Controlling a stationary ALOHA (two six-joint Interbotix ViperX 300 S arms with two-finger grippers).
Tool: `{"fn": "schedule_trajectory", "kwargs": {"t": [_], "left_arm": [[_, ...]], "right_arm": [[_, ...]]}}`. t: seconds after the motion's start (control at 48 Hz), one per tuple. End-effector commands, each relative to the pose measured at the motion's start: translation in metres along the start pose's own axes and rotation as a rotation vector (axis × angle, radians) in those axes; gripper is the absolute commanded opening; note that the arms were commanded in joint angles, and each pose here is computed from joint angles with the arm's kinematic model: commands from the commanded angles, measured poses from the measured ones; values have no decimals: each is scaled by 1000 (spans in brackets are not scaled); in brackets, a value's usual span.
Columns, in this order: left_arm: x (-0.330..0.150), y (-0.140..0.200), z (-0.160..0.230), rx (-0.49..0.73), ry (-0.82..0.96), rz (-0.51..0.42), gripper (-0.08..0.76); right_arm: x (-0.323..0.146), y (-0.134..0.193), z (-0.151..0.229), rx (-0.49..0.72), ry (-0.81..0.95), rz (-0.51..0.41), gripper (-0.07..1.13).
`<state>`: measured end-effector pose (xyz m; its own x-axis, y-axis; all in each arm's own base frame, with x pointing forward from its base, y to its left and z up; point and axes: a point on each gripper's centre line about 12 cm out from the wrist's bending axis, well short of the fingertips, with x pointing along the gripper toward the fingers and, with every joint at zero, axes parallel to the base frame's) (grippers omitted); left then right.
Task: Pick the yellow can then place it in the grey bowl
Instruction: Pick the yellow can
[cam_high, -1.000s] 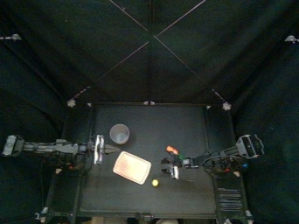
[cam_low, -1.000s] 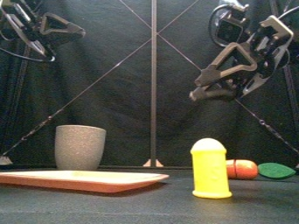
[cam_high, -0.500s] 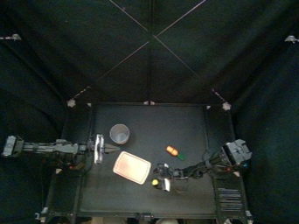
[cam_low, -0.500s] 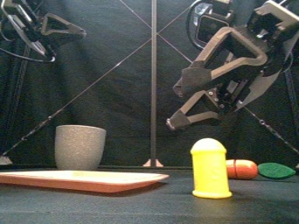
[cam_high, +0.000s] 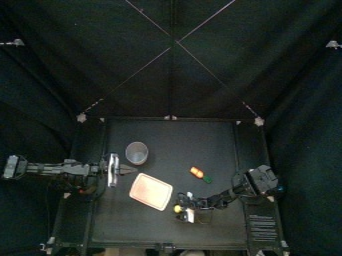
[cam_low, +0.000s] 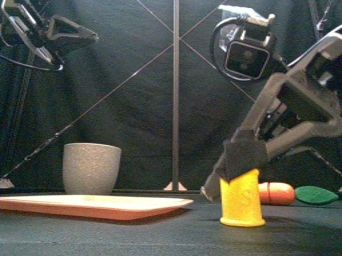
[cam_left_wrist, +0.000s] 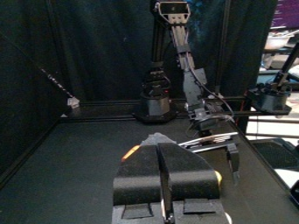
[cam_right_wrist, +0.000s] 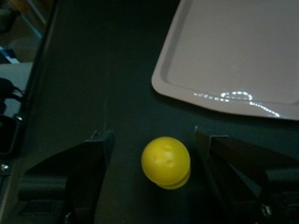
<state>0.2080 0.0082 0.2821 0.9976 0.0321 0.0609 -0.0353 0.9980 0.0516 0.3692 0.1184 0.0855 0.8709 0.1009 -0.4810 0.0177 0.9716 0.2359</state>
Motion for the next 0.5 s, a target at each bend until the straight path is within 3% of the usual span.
{"fn": "schedule_trajectory", "kwargs": {"t": [0.021, 0.25, 0.5], "left_arm": [[2, 1, 8, 2, -26, 2, -11], [2, 1, 9, 2, -28, 2, -11], [2, 1, 9, 2, -29, 2, -11]], "right_arm": [[0, 0, 6, 14, -23, 0, 1048], [-2, -1, 4, 17, -15, -4, 1008], [-3, 0, 6, 14, -18, -1, 682]]}}
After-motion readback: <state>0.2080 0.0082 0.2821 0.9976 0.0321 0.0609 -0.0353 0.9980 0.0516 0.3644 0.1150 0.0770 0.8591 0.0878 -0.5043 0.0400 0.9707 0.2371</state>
